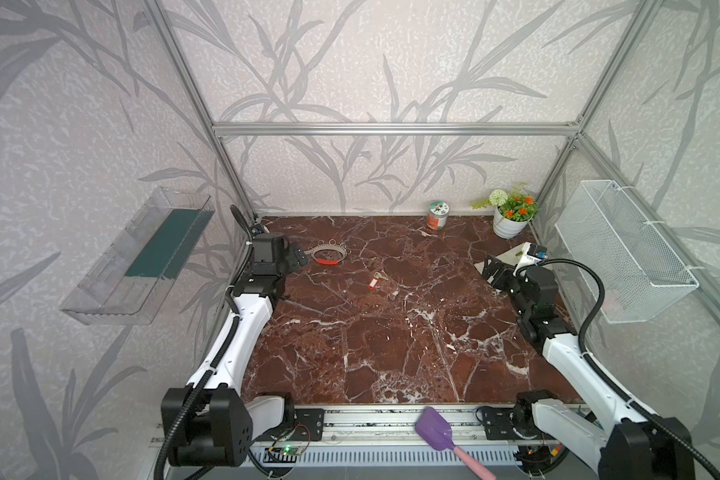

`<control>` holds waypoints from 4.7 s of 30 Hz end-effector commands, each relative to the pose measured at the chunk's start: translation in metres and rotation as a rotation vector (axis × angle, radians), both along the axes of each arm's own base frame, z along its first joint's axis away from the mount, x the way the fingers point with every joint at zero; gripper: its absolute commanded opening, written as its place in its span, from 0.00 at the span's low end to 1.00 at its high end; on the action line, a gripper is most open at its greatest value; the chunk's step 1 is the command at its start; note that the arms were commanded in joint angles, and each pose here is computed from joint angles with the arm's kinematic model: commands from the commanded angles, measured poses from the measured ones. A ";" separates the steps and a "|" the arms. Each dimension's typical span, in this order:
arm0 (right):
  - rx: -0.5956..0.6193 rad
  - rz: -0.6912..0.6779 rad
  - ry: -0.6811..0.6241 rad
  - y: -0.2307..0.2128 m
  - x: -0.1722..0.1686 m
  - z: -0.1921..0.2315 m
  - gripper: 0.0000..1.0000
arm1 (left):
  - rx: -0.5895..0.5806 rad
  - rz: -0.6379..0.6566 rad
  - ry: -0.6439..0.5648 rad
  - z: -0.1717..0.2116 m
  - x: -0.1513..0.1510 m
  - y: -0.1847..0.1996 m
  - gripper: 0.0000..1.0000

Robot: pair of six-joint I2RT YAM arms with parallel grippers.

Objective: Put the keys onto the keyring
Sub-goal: 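Reach the left gripper toward the ring plate while the right gripper moves forward, then lower the left gripper onto the plate rim and close on it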

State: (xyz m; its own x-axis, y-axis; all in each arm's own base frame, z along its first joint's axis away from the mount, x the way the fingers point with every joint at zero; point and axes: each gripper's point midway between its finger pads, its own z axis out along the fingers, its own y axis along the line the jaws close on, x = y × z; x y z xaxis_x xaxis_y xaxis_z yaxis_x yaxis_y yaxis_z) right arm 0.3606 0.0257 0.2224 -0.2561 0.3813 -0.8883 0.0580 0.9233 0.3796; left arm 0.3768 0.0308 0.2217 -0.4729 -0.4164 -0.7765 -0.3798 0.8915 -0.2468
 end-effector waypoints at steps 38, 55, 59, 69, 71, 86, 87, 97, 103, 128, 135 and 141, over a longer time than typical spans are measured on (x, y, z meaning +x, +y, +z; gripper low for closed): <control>-0.042 0.357 0.095 0.078 -0.009 -0.001 0.99 | -0.111 -0.494 0.629 -0.198 0.148 -0.162 0.60; -0.044 0.385 0.118 0.086 -0.010 -0.007 0.99 | -0.248 -0.460 0.771 -0.219 -0.021 -0.188 0.58; -0.048 0.392 0.131 0.088 -0.010 -0.012 0.99 | -0.276 -0.466 0.798 -0.225 -0.072 -0.196 0.57; -0.055 0.431 0.149 0.099 -0.011 -0.015 0.99 | -0.214 -0.523 0.766 -0.202 -0.118 -0.197 0.57; -0.063 0.437 0.149 0.101 -0.012 -0.015 0.99 | -0.185 -0.550 0.766 -0.195 -0.117 -0.195 0.56; -0.084 0.433 0.151 0.100 -0.015 -0.014 0.99 | -0.095 -0.720 0.846 -0.191 -0.124 -0.208 0.37; -0.085 0.433 0.155 0.099 -0.015 -0.015 0.99 | -0.087 -0.726 0.850 -0.191 -0.125 -0.208 0.37; -0.085 0.435 0.157 0.100 -0.014 -0.016 0.99 | -0.063 -0.768 0.879 -0.194 -0.132 -0.213 0.27; -0.084 0.436 0.153 0.100 -0.015 -0.014 0.99 | -0.031 -0.770 0.884 -0.194 -0.132 -0.211 0.18; -0.083 0.447 0.153 0.102 -0.017 -0.015 0.99 | 0.063 -0.899 0.835 -0.181 -0.122 -0.218 0.38; -0.082 0.451 0.152 0.103 -0.018 -0.015 0.99 | 0.010 -0.972 0.850 -0.189 -0.124 -0.232 0.41; -0.082 0.451 0.148 0.103 -0.018 -0.015 0.99 | -0.014 -0.995 0.870 -0.194 -0.127 -0.237 0.38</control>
